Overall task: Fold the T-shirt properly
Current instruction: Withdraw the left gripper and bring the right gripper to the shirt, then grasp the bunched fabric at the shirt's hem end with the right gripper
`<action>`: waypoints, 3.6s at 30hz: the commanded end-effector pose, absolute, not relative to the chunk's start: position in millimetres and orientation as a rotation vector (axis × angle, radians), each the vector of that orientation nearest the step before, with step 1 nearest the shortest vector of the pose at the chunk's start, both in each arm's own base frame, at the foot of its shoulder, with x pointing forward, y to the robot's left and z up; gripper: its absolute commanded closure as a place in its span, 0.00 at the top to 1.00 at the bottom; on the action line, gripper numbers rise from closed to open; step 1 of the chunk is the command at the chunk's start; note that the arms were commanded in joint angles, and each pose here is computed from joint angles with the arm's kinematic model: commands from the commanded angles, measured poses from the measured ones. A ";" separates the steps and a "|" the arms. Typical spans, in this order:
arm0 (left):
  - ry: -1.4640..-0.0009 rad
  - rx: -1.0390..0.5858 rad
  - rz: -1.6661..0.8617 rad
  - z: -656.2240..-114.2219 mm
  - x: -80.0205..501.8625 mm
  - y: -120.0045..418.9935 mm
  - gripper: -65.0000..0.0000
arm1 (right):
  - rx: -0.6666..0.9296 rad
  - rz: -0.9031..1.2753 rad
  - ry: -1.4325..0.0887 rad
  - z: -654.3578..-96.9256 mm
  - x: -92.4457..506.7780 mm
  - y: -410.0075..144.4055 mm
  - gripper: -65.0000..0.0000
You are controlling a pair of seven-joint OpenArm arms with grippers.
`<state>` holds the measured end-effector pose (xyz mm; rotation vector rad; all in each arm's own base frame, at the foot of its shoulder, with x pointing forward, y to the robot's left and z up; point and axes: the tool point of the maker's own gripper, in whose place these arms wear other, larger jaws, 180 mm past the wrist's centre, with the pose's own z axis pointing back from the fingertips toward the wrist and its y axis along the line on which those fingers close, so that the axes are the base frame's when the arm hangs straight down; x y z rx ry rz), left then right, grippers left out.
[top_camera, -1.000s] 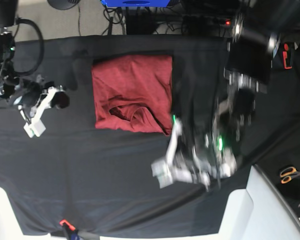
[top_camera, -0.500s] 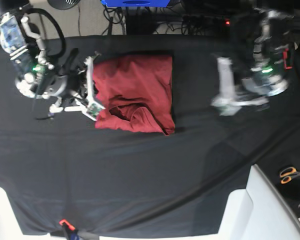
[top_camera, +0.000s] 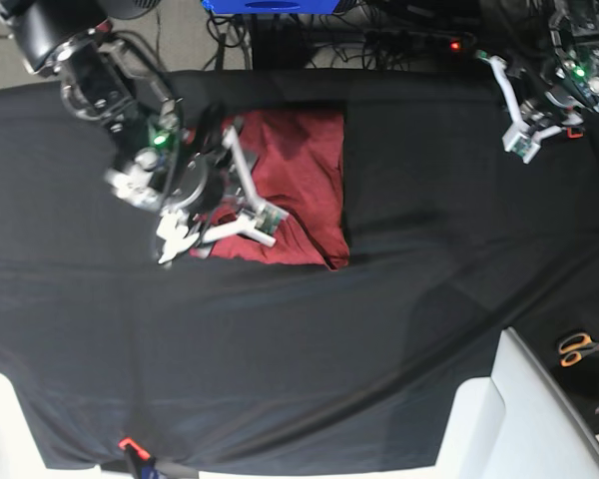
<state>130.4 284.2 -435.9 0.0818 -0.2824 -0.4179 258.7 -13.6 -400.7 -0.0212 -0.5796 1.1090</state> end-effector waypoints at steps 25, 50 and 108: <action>-0.309 0.077 -0.412 -433.6 133.9 279.1 0.00 | -0.035 1.089 -0.603 -412.5 319.7 -1.8 0.48; -0.316 0.076 -0.414 -432.9 137.3 278.2 0.00 | -0.082 1.004 -0.595 -409.3 349.1 -28.6 0.01; -0.320 0.083 -0.419 -431.1 139.6 280.8 0.00 | 0.092 0.959 -0.515 -427.6 268.0 18.6 0.01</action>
